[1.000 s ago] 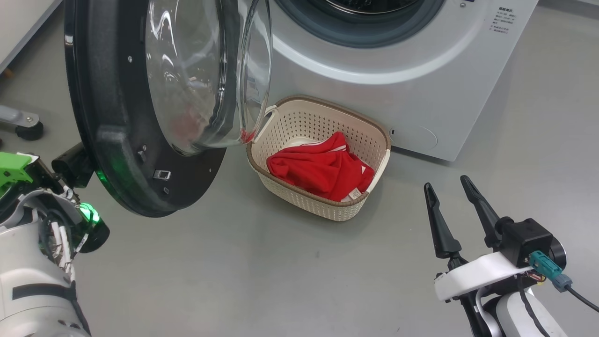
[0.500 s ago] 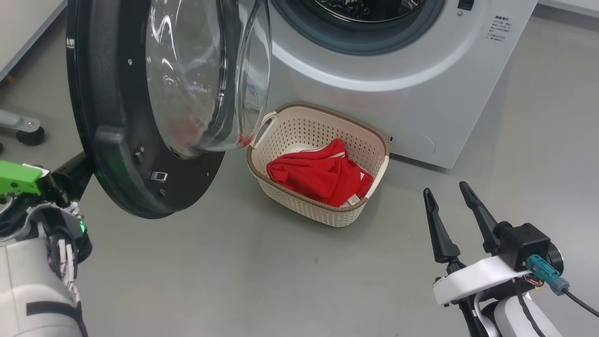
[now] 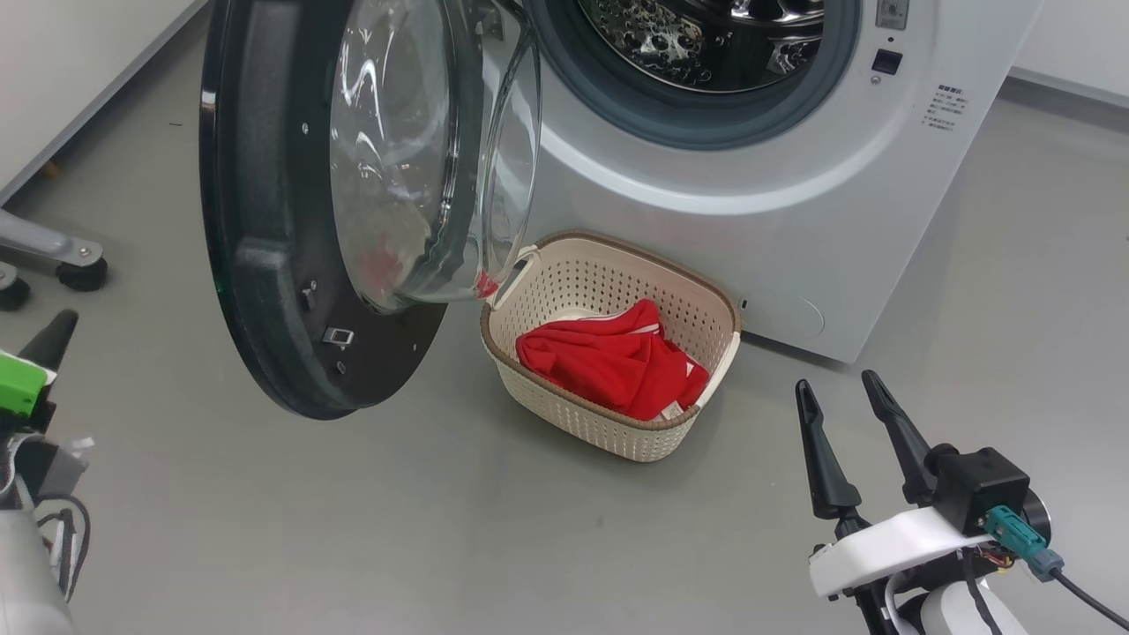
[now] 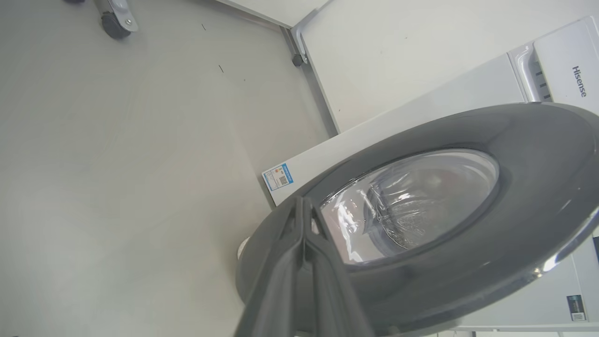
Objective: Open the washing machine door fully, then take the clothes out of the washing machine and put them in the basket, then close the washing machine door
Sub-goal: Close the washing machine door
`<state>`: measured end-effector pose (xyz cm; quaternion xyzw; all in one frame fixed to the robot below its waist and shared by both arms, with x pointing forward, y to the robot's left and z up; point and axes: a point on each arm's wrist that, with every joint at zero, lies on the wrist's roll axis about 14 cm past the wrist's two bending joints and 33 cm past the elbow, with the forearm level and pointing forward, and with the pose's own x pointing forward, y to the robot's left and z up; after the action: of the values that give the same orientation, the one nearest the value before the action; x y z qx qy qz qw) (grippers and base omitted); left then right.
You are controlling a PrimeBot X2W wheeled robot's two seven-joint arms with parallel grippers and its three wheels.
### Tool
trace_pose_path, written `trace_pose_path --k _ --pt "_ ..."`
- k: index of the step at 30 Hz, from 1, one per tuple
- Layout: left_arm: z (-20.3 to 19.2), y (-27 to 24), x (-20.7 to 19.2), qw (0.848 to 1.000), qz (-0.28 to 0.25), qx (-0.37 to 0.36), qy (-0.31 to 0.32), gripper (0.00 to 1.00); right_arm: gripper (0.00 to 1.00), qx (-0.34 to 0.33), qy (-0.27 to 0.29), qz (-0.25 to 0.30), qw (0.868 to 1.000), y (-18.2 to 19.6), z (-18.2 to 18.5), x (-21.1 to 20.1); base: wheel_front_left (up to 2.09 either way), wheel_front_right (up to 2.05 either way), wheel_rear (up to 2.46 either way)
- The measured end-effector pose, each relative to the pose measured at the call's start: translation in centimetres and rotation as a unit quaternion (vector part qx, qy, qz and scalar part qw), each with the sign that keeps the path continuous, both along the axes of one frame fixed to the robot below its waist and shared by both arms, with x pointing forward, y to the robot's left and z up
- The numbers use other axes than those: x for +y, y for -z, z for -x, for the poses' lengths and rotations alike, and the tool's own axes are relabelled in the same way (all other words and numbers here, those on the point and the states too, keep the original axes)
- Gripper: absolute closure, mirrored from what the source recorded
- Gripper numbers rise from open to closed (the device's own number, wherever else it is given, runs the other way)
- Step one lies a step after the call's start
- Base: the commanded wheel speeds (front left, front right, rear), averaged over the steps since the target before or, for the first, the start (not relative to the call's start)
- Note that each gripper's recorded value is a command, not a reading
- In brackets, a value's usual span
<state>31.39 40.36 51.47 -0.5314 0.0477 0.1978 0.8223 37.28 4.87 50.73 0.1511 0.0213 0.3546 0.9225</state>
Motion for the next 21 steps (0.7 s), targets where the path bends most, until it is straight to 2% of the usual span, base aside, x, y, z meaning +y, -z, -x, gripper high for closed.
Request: trace_pose_path --k 6,7,11,15,21 --pt "4.2 0.7 2.4 0.989 -0.131 0.062 -0.037 1.00 0.00 -0.007 -0.010 -0.003 1.000 -0.6 0.7 0.8 0.00 0.00 0.00" --pt "4.6 0.5 2.2 0.983 -0.165 0.065 -0.038 1.00 0.00 -0.008 -0.010 -0.004 1.000 -0.7 0.9 0.7 0.00 0.00 0.00" --pt "3.8 -1.8 0.7 0.971 -0.236 0.034 -0.027 1.00 0.00 -0.003 -0.009 0.000 1.000 -0.3 1.1 0.6 0.00 0.00 0.00" --pt "4.0 -2.6 -1.0 0.950 -0.311 0.029 -0.008 1.00 0.00 -0.005 -0.008 0.000 1.000 -0.4 1.2 0.5 0.00 0.00 0.00" --pt "5.3 -1.9 -2.9 0.924 -0.381 0.025 0.007 1.00 0.00 -0.008 -0.006 -0.002 1.000 -0.6 1.2 0.4 0.00 0.00 0.00"
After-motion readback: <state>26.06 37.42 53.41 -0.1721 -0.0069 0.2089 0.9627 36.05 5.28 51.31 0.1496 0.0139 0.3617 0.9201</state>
